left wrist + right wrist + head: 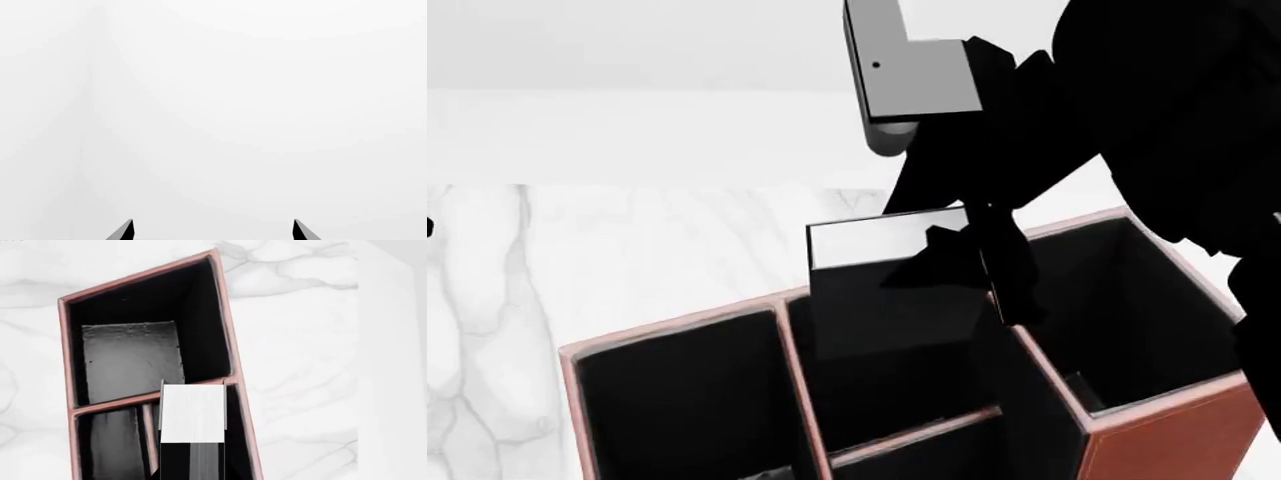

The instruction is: Pick up the book and place it in the front compartment of the caddy.

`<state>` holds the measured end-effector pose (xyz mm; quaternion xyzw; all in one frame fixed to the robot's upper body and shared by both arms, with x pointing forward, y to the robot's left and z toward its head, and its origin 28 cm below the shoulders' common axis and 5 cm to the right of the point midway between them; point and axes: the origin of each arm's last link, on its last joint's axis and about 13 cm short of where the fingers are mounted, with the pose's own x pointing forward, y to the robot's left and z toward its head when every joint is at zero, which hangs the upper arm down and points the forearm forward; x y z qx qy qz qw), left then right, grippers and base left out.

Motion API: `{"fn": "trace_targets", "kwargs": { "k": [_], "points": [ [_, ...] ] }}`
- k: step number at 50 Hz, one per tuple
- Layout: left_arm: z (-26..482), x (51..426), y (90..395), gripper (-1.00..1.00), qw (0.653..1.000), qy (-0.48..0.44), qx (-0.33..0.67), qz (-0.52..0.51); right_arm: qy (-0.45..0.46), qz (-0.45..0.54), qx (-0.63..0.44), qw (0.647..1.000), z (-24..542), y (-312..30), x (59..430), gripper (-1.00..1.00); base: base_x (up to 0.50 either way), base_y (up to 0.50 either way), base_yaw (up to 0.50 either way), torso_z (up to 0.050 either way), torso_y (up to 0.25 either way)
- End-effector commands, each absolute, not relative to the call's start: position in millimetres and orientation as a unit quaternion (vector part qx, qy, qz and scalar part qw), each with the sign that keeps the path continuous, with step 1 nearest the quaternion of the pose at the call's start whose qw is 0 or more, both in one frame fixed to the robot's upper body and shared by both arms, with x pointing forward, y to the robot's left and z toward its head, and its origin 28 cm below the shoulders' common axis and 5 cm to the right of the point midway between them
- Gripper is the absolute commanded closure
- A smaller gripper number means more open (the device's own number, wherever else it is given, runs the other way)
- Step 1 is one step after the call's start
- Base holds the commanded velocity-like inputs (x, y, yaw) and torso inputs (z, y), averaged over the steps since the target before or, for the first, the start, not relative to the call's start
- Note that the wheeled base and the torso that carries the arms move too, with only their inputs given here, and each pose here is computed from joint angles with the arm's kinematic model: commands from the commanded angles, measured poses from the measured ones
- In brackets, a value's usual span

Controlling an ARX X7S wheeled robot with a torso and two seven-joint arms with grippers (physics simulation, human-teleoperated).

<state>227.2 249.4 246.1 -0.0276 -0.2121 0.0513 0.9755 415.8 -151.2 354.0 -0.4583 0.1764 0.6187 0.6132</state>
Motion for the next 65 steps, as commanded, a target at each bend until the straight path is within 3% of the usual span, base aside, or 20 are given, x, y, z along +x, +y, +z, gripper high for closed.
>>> {"fn": "trace_targets", "kwargs": {
  "k": [1, 65],
  "points": [
    [246.4, 228.2, 252.5, -1.00, 0.974, -0.215, -0.034, 0.057, 0.155, 0.630, -0.459, 0.608, 354.4, -139.8, 420.9, 1.00, 0.00, 0.00, 0.00, 0.000, 0.000],
    [245.3, 228.5, 252.9, -1.00, 0.974, -0.214, -0.035, 0.058, 0.186, 0.631, -0.454, 0.601, 313.3, -136.6, 436.3, 1.00, 0.00, 0.00, 0.00, 0.000, 0.001]
  ]
}}
